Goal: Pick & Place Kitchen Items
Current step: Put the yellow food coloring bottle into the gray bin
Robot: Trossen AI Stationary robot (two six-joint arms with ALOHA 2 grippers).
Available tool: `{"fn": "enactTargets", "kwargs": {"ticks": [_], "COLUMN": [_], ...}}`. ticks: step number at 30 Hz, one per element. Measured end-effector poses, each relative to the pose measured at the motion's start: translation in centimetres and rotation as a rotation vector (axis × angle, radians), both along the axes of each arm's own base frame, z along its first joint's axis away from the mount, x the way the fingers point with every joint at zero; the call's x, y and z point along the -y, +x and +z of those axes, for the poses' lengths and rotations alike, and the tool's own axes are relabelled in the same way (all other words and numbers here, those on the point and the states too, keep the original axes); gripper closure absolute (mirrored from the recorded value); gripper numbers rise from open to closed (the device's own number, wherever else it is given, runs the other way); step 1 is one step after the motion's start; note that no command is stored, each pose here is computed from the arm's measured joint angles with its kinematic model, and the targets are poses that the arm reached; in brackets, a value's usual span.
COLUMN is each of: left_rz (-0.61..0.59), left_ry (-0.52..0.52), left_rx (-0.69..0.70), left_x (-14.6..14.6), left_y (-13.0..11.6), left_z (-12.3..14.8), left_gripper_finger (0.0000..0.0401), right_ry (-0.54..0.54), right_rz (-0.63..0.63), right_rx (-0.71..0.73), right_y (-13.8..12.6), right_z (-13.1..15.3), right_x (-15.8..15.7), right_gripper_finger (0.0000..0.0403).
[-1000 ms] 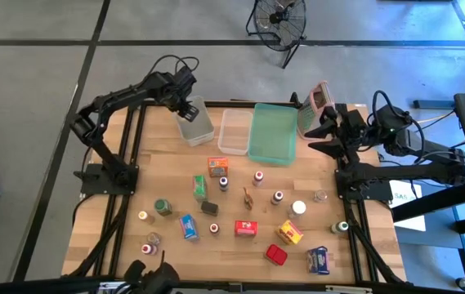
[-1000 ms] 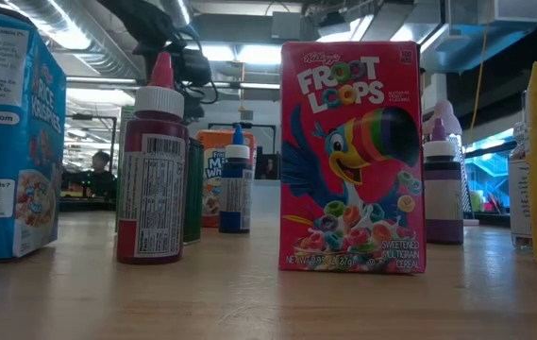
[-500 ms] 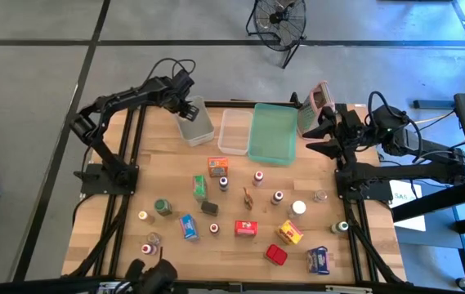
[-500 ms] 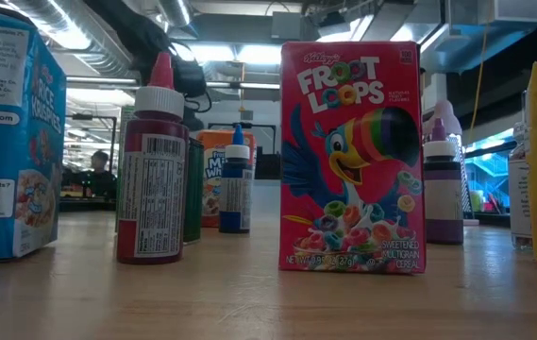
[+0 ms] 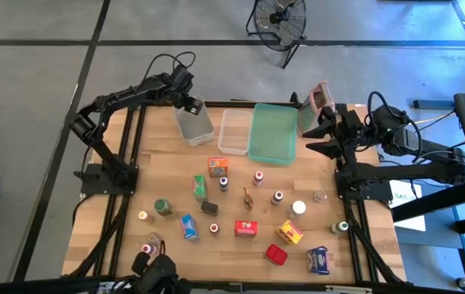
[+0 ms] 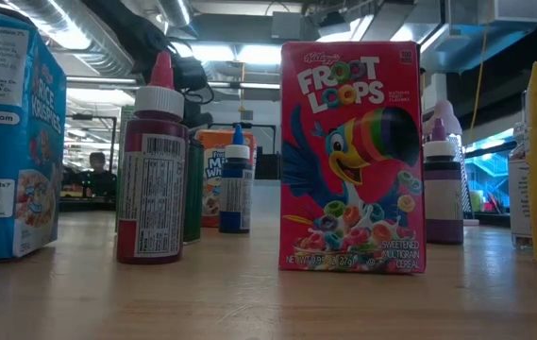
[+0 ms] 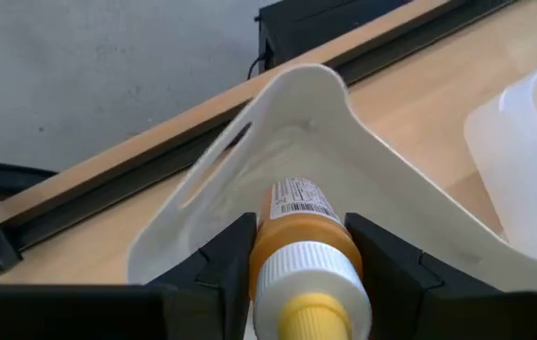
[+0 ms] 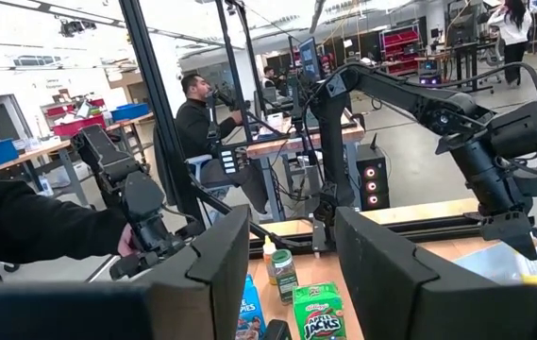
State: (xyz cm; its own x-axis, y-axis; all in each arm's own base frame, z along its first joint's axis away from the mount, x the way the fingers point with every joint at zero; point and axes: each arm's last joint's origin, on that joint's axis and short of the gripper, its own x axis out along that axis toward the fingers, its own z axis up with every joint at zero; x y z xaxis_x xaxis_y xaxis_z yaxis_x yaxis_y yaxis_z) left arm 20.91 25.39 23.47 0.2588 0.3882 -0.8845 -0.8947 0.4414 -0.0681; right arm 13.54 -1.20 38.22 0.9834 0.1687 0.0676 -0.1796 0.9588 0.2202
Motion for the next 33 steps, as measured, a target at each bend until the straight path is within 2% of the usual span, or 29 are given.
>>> {"fn": "enactTargets", "kwargs": {"ticks": [7,13,33], "left_rz": [-0.007,-0.014,-0.054], "left_ry": [-0.079,-0.116,-0.087], "left_rx": [-0.060,-0.087,-0.181], "left_x": [-0.4,-0.8,-0.8], "left_y": [-0.6,-0.1,-0.2], "left_z": [-1.4,-2.9,-3.4], "left_gripper_finger": [0.0259,0.0259,0.0258], "right_ry": [0.001,0.003,0.004], "right_rz": [0.000,0.000,-0.004], "right_rx": [-0.005,-0.018,-0.026], "right_y": [0.1,0.5,0.7], "right_z": [-0.1,-0.2,-0.3], "right_x": [0.0,0.1,0.1], "right_gripper_finger": [0.0243,0.0243,0.0243]}}
